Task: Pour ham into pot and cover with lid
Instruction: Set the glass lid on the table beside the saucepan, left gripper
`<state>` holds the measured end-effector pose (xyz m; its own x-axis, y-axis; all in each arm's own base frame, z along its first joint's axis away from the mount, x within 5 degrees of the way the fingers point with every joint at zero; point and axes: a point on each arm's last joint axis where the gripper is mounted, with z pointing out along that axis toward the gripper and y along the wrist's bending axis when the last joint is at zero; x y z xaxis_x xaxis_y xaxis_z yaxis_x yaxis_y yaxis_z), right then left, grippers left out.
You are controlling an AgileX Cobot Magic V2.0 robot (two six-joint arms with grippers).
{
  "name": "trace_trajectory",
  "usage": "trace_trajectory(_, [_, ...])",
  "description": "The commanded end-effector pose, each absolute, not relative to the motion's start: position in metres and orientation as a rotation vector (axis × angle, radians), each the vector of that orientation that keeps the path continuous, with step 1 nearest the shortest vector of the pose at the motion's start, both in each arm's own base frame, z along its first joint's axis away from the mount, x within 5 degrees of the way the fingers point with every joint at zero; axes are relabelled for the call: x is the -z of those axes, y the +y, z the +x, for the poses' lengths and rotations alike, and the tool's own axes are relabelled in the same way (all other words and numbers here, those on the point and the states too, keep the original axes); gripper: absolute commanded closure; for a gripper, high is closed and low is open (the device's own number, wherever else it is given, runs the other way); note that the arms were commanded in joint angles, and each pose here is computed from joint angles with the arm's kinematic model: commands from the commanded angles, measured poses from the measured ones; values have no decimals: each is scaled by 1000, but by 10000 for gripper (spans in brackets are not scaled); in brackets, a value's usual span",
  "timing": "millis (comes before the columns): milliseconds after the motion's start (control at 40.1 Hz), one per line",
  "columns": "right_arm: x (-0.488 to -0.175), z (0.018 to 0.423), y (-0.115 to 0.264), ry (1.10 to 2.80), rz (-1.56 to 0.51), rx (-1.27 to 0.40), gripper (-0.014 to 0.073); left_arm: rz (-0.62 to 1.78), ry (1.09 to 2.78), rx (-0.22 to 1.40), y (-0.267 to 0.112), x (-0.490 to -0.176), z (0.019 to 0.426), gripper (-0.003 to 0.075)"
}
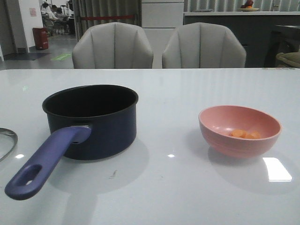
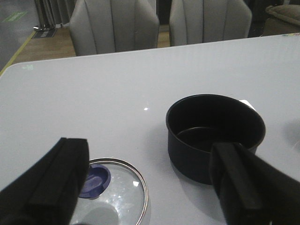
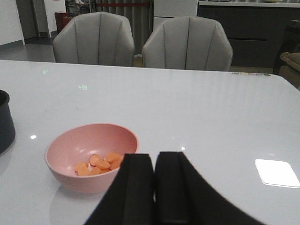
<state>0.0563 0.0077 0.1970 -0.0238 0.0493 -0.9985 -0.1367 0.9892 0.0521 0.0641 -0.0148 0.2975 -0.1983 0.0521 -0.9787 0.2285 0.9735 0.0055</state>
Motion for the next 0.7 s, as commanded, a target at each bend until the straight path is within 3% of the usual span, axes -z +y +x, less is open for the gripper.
trace_trajectory(0, [-207,54,7,1482,-70,-141,446,213,1617,192,-15,-310,59,158])
trace_trajectory(349, [-207,54,7,1482,-70,-141,446,210,1529,208,-12,-299,46,158])
trace_trajectory(549, [-229,50,7,1254,-53,-166,446,210,1531,207,-12,-298,46,158])
trace_trajectory(673, [-249,48,7,1311,-29,-193,446,210,1531,207,-12,-298,46,158])
